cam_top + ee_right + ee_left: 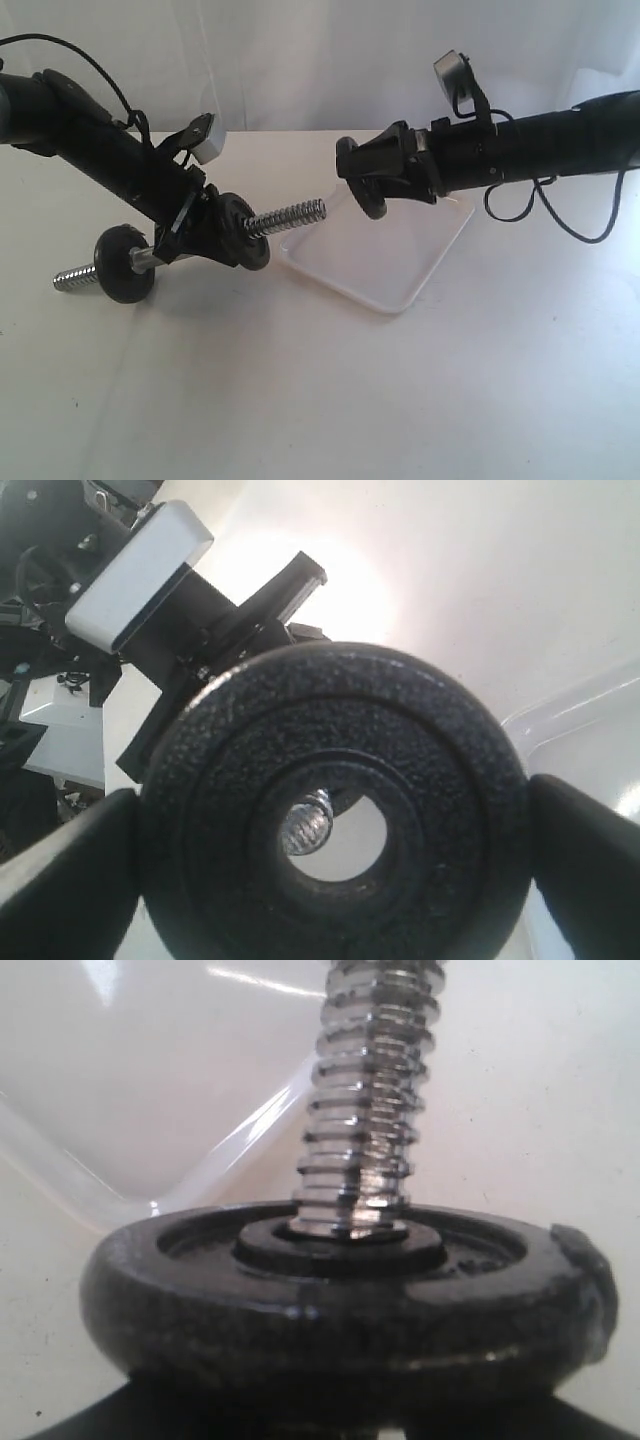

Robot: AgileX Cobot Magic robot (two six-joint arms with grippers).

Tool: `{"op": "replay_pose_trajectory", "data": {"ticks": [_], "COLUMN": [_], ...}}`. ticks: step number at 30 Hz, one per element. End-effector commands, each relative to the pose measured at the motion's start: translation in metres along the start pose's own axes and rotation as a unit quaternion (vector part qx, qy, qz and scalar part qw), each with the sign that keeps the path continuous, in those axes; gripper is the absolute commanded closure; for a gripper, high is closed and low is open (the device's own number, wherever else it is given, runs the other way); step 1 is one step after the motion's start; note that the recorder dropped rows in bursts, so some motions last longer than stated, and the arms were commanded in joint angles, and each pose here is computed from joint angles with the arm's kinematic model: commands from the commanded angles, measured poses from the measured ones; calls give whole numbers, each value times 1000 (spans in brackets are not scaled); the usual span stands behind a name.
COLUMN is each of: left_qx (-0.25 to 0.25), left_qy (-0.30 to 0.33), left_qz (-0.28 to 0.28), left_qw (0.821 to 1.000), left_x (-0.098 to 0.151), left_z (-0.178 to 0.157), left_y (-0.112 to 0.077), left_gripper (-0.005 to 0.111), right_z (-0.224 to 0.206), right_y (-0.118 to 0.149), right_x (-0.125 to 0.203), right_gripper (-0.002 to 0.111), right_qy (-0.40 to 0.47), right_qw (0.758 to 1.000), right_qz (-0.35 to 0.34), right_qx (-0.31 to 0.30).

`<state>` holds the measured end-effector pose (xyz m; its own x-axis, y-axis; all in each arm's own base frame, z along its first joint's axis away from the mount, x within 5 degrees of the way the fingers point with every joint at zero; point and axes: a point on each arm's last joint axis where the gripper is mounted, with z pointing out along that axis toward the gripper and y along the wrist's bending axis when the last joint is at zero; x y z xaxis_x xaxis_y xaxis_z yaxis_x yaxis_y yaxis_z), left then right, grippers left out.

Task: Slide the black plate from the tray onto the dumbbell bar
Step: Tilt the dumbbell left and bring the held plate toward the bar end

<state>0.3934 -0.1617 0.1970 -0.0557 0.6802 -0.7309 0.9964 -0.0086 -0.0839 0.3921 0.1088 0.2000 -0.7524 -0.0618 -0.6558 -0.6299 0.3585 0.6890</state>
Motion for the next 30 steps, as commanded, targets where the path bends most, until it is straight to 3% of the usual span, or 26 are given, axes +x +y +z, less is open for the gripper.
{"op": "replay_pose_trajectory", "data": {"ticks": [1,8,18,30], "left_qx": [11,9,9,10], "left_qy": [-108,-130,-131,-131], "left_qz": [-8,-16,-16,-14], "left_qw": [994,991,991,991], "left_x": [-35,-39,-40,-39], "left_z": [-18,-19,-19,-19], "left_y": [-9,-9,-9,-9], "left_gripper": [107,107,107,107], "right_z": [-2,2,12,28], "right_y": [6,4,14,29], "right_x": [2,16,8,14], "right_gripper": [108,108,108,108], "right_qy": [-36,-53,-95,-58], "right_qw": [999,997,994,994], "right_qz": [-18,-36,-40,-68], "right_qx": [-30,-33,-48,-65]}}
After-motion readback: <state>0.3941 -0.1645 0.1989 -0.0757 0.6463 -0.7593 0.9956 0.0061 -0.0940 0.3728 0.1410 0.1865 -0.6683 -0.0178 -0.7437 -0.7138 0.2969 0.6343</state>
